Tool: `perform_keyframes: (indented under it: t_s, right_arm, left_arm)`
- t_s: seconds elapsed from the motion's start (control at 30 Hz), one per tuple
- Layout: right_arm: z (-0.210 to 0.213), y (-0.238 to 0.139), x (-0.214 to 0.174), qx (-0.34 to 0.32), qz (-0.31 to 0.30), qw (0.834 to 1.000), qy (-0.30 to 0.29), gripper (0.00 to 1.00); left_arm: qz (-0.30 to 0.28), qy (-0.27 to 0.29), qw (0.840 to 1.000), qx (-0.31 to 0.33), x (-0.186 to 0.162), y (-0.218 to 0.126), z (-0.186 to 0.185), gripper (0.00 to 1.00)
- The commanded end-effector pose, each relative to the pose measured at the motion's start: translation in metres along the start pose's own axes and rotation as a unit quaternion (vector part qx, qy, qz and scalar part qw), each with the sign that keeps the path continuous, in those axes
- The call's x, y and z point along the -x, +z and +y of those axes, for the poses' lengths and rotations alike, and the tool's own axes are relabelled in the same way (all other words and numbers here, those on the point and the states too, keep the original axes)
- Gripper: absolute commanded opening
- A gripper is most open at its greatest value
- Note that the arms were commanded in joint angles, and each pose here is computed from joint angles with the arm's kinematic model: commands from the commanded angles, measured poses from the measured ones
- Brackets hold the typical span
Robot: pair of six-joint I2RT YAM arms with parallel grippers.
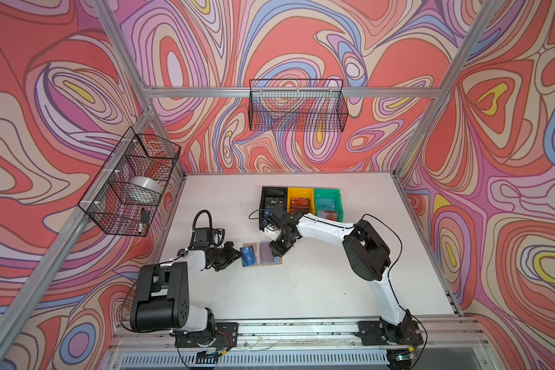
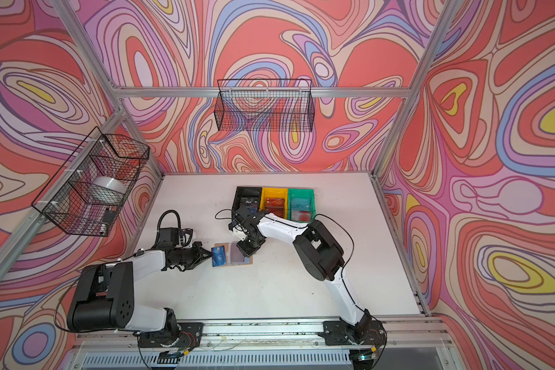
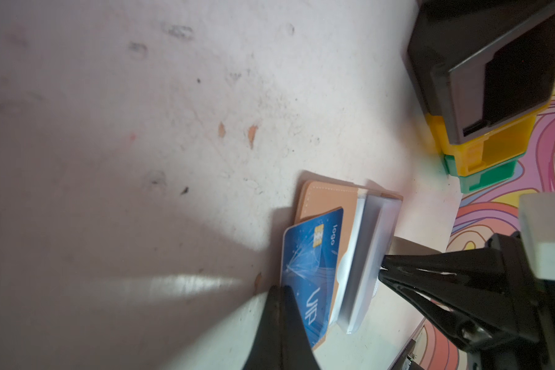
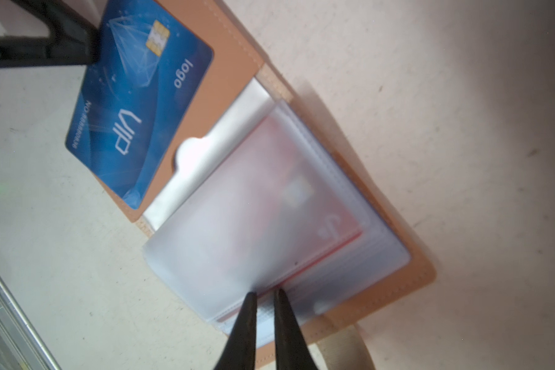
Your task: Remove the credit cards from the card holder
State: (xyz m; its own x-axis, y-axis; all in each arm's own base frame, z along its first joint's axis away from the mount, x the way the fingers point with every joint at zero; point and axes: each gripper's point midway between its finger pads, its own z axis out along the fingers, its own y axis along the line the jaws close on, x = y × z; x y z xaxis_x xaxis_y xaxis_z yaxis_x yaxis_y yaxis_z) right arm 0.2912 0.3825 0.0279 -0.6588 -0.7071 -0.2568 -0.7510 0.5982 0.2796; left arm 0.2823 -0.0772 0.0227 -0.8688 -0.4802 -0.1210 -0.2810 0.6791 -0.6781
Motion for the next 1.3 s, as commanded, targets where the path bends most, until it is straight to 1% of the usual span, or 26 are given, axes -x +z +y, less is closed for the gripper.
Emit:
perform_keyframes:
  t_s: [0.0,0.3,0.43,0.53,0.8,1.27]
  right_arm:
    - [-0.011,0.005,-0.017,-0.034,0.024,0.999,0.000,0.15]
    - [-0.015,0.011,-0.016,-0.039,0.034,0.999,-0.006,0.15]
    - [-0.012,0.023,-0.016,-0.022,0.042,0.999,-0.001,0.15]
    - [-0.011,0.031,-0.012,-0.012,0.039,0.999,0.004,0.15]
    - [-0.002,0.030,0.003,0.010,0.019,1.000,0.002,0.15]
    - [-0.002,0.043,0.002,0.021,0.022,0.999,0.011,0.16]
  left_arm:
    - [0.020,-0.008,0.999,0.027,-0.014,0.002,0.014,0.00]
    - [0.020,-0.009,0.999,0.027,-0.014,0.003,0.015,0.00]
    - [0.022,-0.011,0.999,0.027,-0.014,0.004,0.015,0.00]
    - [0.022,-0.010,0.999,0.026,-0.014,0.004,0.015,0.00]
    - [0.021,-0.011,0.999,0.025,-0.014,0.004,0.015,0.00]
    - [0.021,-0.010,0.999,0.024,-0.014,0.003,0.014,0.00]
